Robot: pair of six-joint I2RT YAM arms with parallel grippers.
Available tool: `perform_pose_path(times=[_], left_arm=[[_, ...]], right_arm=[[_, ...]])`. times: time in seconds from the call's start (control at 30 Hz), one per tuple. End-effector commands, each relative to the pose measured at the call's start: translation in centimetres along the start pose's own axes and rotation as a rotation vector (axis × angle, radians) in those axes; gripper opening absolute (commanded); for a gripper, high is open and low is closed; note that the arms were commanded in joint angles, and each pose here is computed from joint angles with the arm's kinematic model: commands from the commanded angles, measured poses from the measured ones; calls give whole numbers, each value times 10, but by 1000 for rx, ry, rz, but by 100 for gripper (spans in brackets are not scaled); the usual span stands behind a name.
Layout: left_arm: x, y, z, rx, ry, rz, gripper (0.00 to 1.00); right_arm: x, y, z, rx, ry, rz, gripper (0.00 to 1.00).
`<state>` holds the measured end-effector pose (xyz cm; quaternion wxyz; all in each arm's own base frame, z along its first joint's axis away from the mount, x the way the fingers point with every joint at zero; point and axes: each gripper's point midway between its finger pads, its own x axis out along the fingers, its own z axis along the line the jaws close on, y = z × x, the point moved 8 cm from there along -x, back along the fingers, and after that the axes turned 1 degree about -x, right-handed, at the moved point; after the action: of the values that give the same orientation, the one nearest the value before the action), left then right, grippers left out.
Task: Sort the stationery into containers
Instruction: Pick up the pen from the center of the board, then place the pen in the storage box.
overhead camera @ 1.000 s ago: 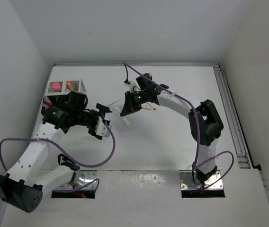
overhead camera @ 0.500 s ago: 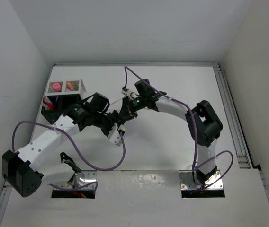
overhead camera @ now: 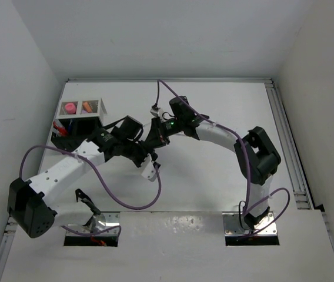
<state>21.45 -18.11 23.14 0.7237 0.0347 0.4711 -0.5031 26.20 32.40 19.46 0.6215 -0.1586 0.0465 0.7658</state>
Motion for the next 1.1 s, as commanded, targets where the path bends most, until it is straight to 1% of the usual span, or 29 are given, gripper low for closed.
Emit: perform_pose_path(times=[0.0,0.03,0.07,0.1,0.13,0.17,0.2,0.23,0.27,0.3,0.33,0.37,0.4,0.43,0.47,0.5,0.53,0.6,0.73,0.87,0.97,1.0,1.03,1.07], left_arm=[[-13,-6,19,-27,-128,-1,0],[-19,-4,22,-55,-168,2,0],[-29,-7,25,-138,-225,-6,0],[-37,-7,36,-167,-305,-11,0],[-48,-2,42,-222,-367,-2,0],[-63,-4,53,-344,-483,-37,0],[-79,8,56,-452,-582,-24,0],[-95,12,60,-516,-681,-29,0],[-110,14,69,-646,-826,-90,0],[-123,39,60,-769,-945,-43,0],[-135,47,57,-811,-1035,-47,0],[-144,57,58,-885,-1150,-86,0],[-158,77,50,-1005,-1249,-90,0],[-169,88,49,-1040,-1315,-106,0],[-186,107,39,-1096,-1386,-89,0],[-187,119,37,-1139,-1380,-113,0],[-193,124,38,-1143,-1384,-164,0],[-204,138,36,-1156,-1406,-216,0],[-219,166,22,-1216,-1464,-245,0],[-217,188,3,-1283,-1460,-268,0],[-215,196,-10,-1302,-1480,-261,0],[-213,198,-14,-1310,-1482,-255,0],[-210,202,-21,-1328,-1490,-244,0],[-207,206,-25,-1343,-1488,-237,0]], right_arm=[[-15,-1,27,-70,-63,-8,17],[-20,-5,27,-69,-62,-17,30],[-26,-9,25,-63,-60,-29,42],[-44,-23,25,-86,-60,-75,50],[-55,-30,23,-88,-48,-95,65],[-78,-40,11,-102,-8,-139,68],[-93,-51,14,-141,25,-190,69],[-105,-52,7,-118,68,-204,69],[-128,-60,-3,-180,119,-260,68],[-140,-66,-8,-210,173,-302,67],[-149,-63,-11,-203,209,-307,64],[-163,-66,-20,-254,254,-330,63],[-169,-65,-25,-260,297,-340,63],[-178,-65,-28,-299,327,-358,61],[-180,-62,-36,-298,353,-360,60],[-183,-62,-42,-314,382,-369,59],[-187,-61,-45,-361,405,-366,59],[-188,-58,-55,-398,456,-354,56],[-187,-61,-69,-493,522,-330,48],[-185,-71,-74,-551,566,-339,46],[-176,-79,-77,-579,603,-338,46],[-167,-81,-76,-595,605,-326,48],[-163,-86,-74,-611,630,-333,50],[-151,-92,-72,-650,633,-319,55]])
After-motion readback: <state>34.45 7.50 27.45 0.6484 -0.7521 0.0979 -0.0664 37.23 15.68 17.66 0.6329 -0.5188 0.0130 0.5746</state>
